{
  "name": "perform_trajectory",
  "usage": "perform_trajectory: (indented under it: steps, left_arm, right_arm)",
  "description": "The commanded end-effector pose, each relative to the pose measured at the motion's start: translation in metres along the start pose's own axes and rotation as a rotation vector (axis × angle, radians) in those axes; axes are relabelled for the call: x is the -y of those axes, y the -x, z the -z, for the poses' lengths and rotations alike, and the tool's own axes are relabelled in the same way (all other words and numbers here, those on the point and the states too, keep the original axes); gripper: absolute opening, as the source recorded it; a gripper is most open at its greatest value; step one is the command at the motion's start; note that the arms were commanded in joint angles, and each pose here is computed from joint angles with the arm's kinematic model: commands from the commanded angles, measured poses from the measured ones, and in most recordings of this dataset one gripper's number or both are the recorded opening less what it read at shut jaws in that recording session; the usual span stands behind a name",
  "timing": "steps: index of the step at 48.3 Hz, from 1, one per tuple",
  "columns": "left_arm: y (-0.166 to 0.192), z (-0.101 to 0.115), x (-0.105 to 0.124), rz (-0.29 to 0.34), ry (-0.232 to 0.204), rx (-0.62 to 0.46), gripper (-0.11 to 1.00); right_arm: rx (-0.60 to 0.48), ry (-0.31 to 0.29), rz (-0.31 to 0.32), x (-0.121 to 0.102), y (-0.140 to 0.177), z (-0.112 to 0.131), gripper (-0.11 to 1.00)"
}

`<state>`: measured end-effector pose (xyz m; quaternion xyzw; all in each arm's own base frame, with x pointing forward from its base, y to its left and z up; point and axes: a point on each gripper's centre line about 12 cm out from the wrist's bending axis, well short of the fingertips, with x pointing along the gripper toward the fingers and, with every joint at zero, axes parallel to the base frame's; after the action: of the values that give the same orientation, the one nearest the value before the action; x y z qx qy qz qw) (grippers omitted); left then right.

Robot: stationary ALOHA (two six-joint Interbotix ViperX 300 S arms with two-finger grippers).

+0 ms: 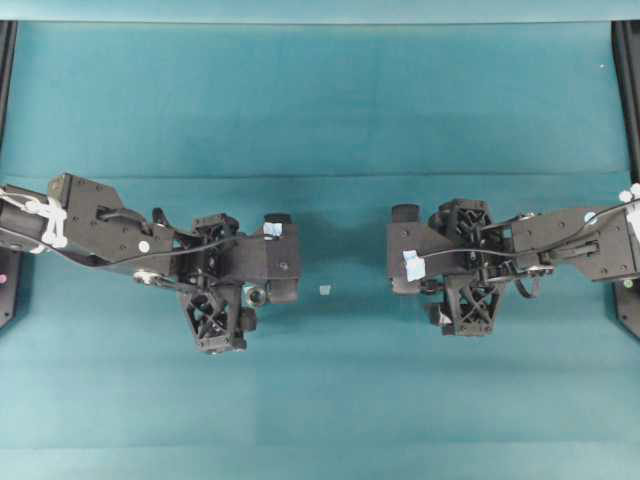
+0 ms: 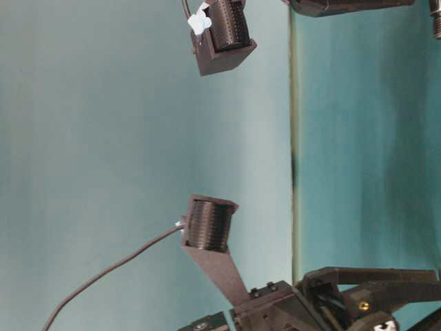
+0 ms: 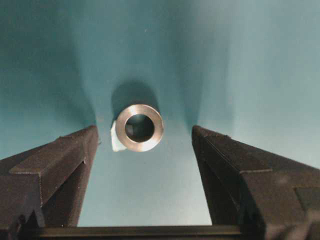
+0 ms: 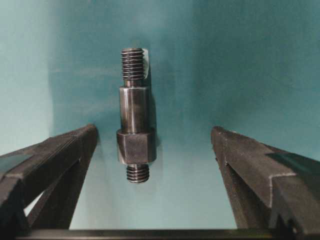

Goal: Insert the washer onto the shaft with both hands.
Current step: 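Close left gripper on the washer and right gripper on the shaft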

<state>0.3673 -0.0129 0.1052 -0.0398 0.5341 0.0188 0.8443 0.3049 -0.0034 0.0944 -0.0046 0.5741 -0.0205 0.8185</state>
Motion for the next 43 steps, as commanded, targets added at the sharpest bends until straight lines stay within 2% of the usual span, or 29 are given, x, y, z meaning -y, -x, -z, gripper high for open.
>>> perform_trajectory:
  steps: [1, 31, 43]
  left_arm:
    - [0.0027, -0.0066, 0.0, 0.001, -0.007, 0.028, 0.78]
    - [-0.0061, -0.0036, -0.0032, -0.003, -0.013, 0.031, 0.78]
    - [-0.0065, -0.0039, -0.0014, -0.001, -0.089, 0.035, 0.78]
  right_arm:
    - [0.012, -0.008, 0.0, 0.0008, 0.0016, -0.0024, 0.89]
    - [0.007, -0.009, -0.006, -0.0018, 0.0016, -0.0005, 0.89]
    - [0.006, -0.013, -0.008, -0.0025, 0.0016, -0.0003, 0.89]
